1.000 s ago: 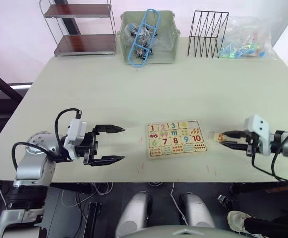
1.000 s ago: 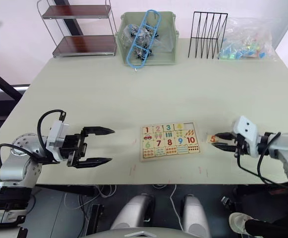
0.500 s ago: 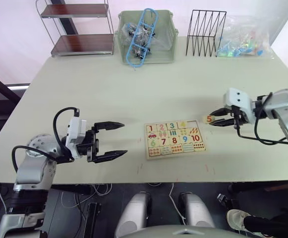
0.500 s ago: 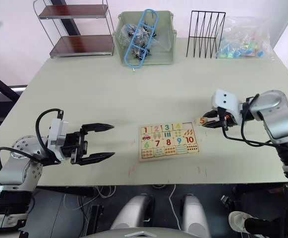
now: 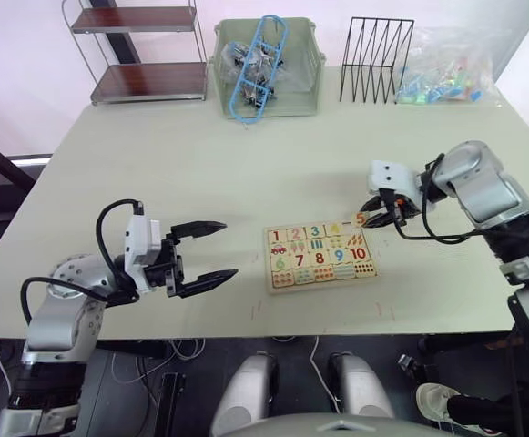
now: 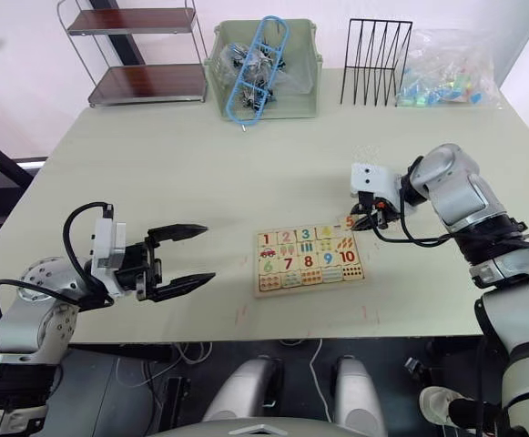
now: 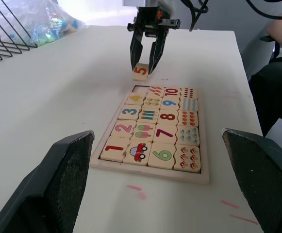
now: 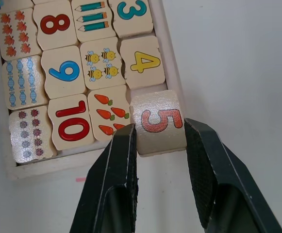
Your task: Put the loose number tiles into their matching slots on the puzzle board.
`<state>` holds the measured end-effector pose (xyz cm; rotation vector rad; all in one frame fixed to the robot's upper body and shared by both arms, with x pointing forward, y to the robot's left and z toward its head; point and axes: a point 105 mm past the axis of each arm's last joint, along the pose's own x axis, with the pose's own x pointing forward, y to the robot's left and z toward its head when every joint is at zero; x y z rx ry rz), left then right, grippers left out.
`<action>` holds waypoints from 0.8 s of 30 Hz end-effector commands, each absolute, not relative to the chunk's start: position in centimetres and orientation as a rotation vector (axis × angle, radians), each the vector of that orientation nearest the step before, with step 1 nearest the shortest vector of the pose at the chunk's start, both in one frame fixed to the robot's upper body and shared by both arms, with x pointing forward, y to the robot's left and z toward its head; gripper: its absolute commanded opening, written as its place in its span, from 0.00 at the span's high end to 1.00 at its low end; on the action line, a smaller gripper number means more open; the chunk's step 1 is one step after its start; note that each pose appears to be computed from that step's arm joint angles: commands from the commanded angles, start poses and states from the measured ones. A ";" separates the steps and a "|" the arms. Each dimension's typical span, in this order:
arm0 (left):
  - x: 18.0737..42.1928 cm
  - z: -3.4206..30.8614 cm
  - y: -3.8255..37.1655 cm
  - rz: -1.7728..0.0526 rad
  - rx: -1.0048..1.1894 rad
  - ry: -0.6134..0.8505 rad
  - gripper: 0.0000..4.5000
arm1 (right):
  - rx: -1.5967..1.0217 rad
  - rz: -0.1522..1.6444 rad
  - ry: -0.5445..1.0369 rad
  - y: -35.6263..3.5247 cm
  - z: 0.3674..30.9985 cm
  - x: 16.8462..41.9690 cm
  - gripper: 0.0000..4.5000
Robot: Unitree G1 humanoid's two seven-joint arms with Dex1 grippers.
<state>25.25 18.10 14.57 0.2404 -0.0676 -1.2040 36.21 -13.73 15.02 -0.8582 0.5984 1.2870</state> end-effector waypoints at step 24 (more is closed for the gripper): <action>24.5 15.1 18.0 -1.177 0.241 -0.104 0.00 | -0.939 1.308 0.642 -12.2 15.0 37.2 0.81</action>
